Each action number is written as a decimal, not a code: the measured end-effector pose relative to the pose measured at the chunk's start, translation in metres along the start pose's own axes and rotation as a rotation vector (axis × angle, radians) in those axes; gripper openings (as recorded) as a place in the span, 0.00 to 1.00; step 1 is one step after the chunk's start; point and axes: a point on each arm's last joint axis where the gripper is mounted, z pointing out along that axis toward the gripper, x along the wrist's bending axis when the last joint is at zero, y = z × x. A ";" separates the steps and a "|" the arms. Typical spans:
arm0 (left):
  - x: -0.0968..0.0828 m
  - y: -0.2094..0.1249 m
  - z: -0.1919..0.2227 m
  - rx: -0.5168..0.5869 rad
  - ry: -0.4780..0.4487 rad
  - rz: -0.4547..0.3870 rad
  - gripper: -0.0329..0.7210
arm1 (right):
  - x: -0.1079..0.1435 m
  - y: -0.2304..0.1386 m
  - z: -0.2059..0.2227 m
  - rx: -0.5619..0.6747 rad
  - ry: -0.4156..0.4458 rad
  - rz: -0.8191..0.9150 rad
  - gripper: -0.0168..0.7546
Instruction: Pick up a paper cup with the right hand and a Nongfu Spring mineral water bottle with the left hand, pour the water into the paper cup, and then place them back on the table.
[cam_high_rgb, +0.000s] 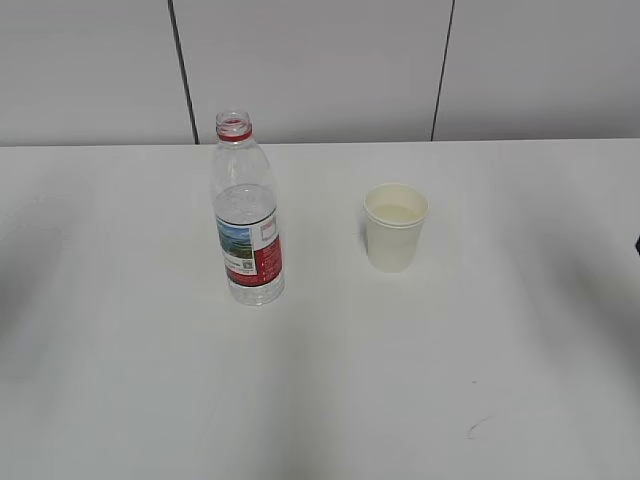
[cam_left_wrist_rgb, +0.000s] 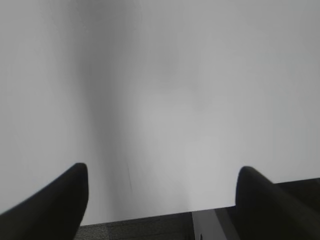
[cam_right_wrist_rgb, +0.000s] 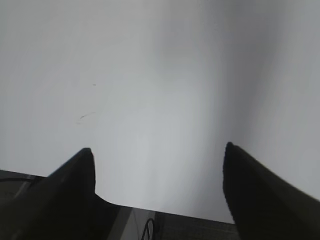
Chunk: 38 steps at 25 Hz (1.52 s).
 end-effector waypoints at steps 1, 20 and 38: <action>-0.001 -0.009 -0.002 -0.006 0.001 0.000 0.76 | 0.001 -0.006 -0.002 -0.003 0.000 -0.002 0.78; -0.018 -0.123 -0.012 -0.168 -0.036 -0.021 0.76 | 0.005 -0.080 -0.007 -0.032 -0.025 -0.033 0.78; -0.025 -0.158 -0.008 -0.319 -0.060 -0.031 0.76 | 0.001 -0.165 0.032 -0.130 -0.103 -0.086 0.78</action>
